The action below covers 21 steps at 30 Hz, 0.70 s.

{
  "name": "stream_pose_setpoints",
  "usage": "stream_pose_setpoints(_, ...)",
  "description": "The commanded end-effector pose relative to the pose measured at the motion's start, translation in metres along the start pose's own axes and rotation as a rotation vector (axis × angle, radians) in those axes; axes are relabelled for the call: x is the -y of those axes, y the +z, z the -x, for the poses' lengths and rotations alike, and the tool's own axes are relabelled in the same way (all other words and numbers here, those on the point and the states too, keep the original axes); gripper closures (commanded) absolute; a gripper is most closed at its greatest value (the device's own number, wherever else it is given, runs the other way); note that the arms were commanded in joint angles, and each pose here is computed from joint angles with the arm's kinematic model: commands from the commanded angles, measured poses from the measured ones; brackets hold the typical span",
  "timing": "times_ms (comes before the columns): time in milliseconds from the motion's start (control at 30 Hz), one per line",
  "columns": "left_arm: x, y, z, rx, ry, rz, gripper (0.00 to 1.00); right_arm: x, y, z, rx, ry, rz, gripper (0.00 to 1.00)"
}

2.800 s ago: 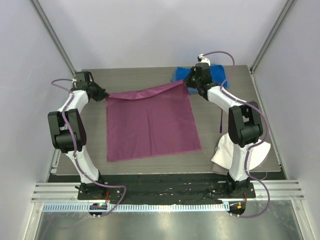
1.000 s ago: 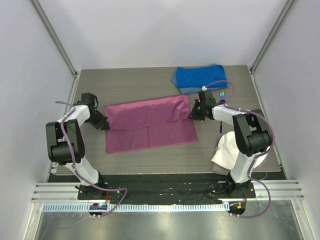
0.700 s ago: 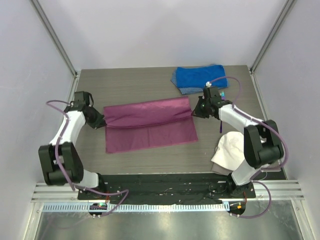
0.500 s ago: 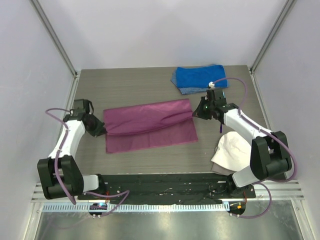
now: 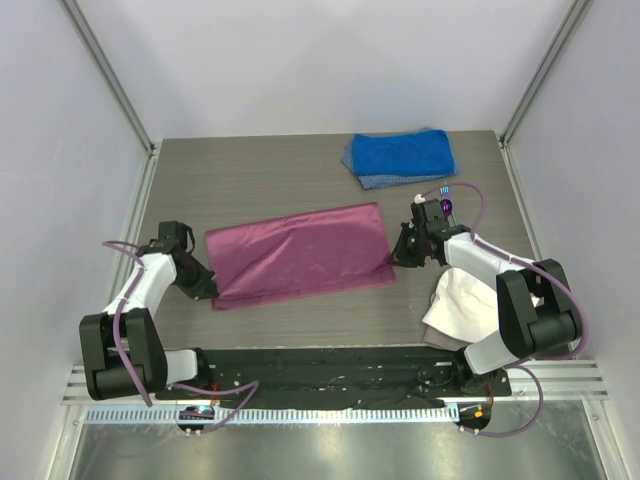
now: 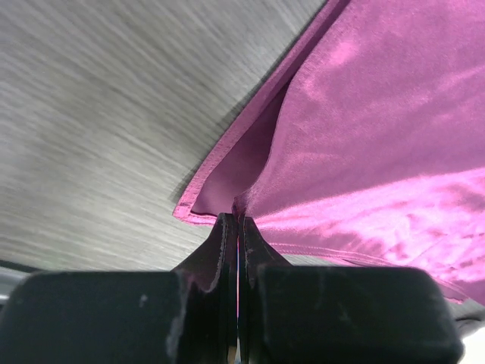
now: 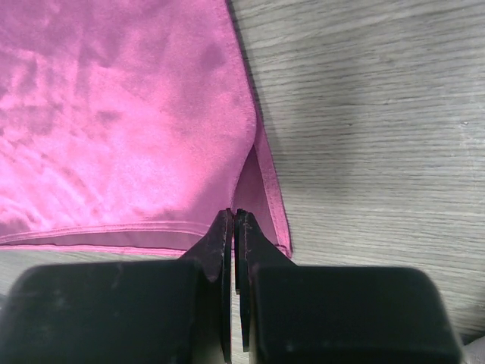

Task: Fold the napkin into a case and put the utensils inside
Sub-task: Fold and flatten the napkin at the center of the board.

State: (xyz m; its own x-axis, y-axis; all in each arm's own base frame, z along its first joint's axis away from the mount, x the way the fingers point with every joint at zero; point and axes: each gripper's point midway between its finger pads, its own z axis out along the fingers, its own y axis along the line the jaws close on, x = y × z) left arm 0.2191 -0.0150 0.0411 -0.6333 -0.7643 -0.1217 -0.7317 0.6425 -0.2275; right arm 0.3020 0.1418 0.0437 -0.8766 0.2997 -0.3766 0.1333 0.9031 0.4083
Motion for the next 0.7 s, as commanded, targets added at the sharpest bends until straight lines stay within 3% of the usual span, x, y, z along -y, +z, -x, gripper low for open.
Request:
stream_pose_setpoints(0, -0.007, -0.017, 0.009, 0.062, -0.036, 0.050, 1.00, -0.015, -0.016, 0.017, 0.065, -0.027, 0.044, 0.99)
stream_pose_setpoints(667, -0.023, 0.001, -0.019, -0.015, -0.167, 0.091, 1.00, 0.005, -0.001, -0.012, -0.009, 0.000, 0.004, 0.99)
